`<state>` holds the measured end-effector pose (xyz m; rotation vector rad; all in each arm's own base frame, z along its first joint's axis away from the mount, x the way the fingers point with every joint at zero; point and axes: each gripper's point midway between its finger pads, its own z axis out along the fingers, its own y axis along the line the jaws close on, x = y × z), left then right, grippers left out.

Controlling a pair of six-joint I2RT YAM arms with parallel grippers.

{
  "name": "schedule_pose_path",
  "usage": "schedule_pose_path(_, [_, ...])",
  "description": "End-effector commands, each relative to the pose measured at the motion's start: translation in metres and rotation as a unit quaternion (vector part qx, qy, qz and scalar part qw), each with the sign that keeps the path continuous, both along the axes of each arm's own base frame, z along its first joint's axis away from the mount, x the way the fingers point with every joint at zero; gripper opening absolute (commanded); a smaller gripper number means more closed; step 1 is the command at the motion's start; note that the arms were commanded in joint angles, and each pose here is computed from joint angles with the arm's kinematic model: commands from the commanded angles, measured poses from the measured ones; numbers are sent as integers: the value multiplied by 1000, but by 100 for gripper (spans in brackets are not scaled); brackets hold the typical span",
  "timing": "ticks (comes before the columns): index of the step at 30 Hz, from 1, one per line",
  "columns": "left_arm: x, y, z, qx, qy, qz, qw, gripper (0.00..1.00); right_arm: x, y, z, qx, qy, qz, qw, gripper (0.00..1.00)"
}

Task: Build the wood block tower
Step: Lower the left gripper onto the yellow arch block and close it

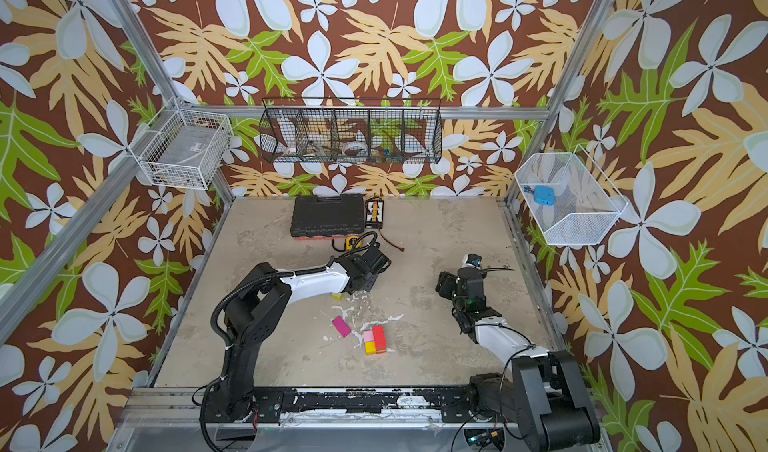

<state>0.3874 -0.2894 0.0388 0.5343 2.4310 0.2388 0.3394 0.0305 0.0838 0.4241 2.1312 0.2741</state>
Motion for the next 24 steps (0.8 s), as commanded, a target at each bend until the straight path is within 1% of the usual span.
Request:
schedule_pose_path(1, [-5,2,-10,8,23,-1,1000,33,4,2,6,1,-12,5,1000,69])
schedule_pose_path(9, [-4,-3,-25,21,45,-6,999,33,5,2,5,1,-11,5,1000,69])
schedule_pose_path(10, [-4,-2,-26,23,46,-5,999,32,5,2,5,1,-10,5,1000,69])
schedule_pose_path(13, [-4,-1,-24,25,43,0,999,20,5,2,5,1,-10,5,1000,69])
schedule_pose_path(15, [-3,1,-22,25,39,4,999,15,5,3,5,1,-9,6,1000,69])
schedule_pose_path(18, [-4,-1,-17,14,39,3,999,8,5,2,5,1,-10,6,1000,69])
schedule_pose_path(24, [-9,-12,-8,-33,45,-6,998,1,4,2,5,2,-8,6,1000,69])
